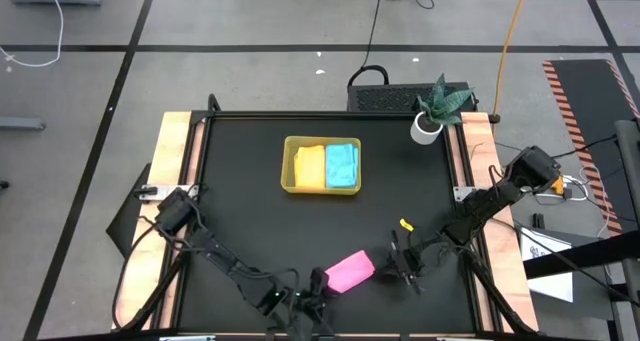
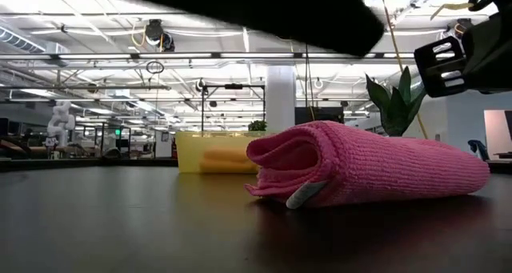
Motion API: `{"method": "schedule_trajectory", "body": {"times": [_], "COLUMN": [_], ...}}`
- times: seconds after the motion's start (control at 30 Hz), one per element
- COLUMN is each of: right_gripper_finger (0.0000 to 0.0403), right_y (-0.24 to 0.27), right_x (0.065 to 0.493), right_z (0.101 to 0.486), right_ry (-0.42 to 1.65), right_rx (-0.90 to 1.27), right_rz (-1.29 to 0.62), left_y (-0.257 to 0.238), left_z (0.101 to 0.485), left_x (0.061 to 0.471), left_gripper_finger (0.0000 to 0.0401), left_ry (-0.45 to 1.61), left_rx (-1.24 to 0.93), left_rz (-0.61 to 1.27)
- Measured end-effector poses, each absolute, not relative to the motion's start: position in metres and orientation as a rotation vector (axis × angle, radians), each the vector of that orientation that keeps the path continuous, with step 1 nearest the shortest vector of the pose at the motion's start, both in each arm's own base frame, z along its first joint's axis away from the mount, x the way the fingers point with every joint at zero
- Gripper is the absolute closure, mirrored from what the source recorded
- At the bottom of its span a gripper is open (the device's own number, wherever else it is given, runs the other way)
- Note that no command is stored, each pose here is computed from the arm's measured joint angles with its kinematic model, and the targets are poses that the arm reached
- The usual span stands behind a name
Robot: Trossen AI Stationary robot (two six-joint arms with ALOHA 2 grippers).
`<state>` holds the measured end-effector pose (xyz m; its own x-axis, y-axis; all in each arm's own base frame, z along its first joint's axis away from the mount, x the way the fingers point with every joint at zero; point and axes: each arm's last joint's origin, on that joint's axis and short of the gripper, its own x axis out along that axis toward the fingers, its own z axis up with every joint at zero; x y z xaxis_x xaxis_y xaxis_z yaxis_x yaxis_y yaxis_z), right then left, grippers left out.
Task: Fold microfiber towels
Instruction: Put the pink folded microfiber cloth in the yellow bin
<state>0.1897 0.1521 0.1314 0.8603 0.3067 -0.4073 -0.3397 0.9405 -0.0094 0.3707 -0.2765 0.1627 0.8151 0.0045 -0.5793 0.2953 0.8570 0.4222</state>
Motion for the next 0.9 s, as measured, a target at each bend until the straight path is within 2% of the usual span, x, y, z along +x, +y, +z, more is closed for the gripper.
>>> {"method": "schedule_trajectory", "body": {"times": [0.27, 0.63, 0.9], "right_gripper_finger": [0.0403, 0.0403, 0.0403], "right_y": [0.152, 0.152, 0.152], "right_x": [0.190, 0.190, 0.190], "right_z": [0.131, 0.131, 0.131], "right_ry": [0.417, 0.415, 0.415], "right_rx": [-0.083, -0.077, -0.077], "right_rz": [0.339, 0.340, 0.340], "left_y": [-0.277, -0.244, -0.233], "left_z": [0.151, 0.126, 0.125], "left_x": [0.361, 0.365, 0.374], "left_gripper_finger": [0.0132, 0.0132, 0.0132], "left_ry": [0.618, 0.719, 0.727], "left_rx": [0.652, 0.637, 0.630], "left_rz": [-0.131, -0.130, -0.160]}}
